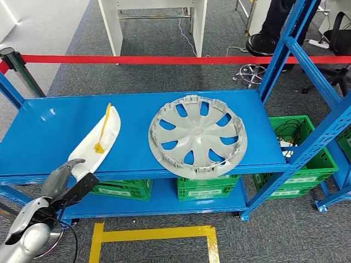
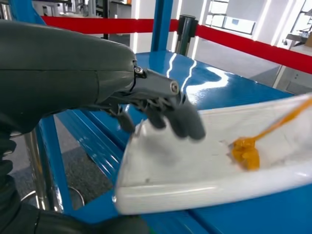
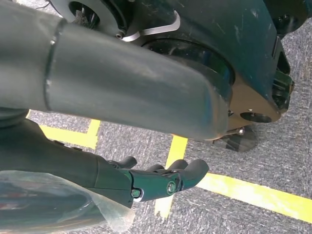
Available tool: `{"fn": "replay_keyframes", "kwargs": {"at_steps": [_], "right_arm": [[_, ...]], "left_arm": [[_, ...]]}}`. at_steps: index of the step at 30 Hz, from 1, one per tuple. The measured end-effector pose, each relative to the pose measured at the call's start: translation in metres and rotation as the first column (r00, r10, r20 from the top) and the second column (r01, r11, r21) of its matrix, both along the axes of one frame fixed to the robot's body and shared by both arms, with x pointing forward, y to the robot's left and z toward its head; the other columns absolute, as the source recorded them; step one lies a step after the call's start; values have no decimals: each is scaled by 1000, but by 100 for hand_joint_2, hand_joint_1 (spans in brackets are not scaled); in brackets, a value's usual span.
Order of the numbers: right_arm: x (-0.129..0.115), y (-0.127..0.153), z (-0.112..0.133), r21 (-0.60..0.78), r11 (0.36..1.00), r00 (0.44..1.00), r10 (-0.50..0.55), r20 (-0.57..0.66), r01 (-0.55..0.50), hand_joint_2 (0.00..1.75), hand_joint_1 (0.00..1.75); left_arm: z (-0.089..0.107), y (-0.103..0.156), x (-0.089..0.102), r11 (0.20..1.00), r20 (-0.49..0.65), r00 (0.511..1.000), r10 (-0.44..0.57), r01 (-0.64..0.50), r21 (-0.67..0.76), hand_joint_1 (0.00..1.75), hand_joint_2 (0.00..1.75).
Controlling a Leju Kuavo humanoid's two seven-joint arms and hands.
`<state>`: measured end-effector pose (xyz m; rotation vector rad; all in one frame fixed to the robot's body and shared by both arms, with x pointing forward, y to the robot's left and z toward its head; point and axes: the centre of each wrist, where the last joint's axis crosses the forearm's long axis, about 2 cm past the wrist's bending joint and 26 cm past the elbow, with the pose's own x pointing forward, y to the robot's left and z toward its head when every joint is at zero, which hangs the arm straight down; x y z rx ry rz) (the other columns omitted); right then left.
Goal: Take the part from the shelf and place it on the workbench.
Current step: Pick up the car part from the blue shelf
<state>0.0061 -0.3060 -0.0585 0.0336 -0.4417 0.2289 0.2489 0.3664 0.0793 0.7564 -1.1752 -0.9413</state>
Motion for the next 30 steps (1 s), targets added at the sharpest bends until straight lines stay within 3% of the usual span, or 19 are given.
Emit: {"fn": "replay_keyframes", "kwargs": {"at_steps": [1, 2, 4, 5, 17, 23, 27, 30], "right_arm": [[0, 0, 0, 0, 1000, 1000, -1, 0, 1, 0, 0], [0, 0, 0, 1, 1000, 1000, -3, 1, 3, 0, 0], [0, 0, 0, 1, 1000, 1000, -8, 1, 8, 0, 0], [-1, 0, 0, 1, 1000, 1000, -10, 0, 10, 0, 0], [-2, -1, 0, -7, 1000, 1000, -25, 6, 25, 0, 0], [-2, -1, 0, -12, 999, 1000, -30, 11, 30, 0, 0], [-2, -1, 0, -19, 999, 999, -34, 19, 34, 0, 0], [-2, -1, 1, -21, 999, 999, -35, 25, 35, 0, 0]], "left_arm": [[0, 0, 0, 1000, 1, 1000, 0, 0, 3, 82, 175], [0, 0, 1, 1000, 2, 1000, -1, 0, 6, 101, 175], [1, 1, 2, 1000, 7, 1000, -2, 2, 14, 161, 175], [1, 1, 3, 1000, 9, 1000, -2, 2, 18, 173, 175], [12, 2, 16, 999, 97, 995, 8, -13, 47, 175, 175], [22, 2, 19, 999, 210, 978, 18, -26, 34, 175, 175], [33, 0, 21, 999, 334, 942, 4, -18, 40, 175, 175], [49, -3, 22, 996, 493, 870, -31, -13, 86, 175, 175]]}}
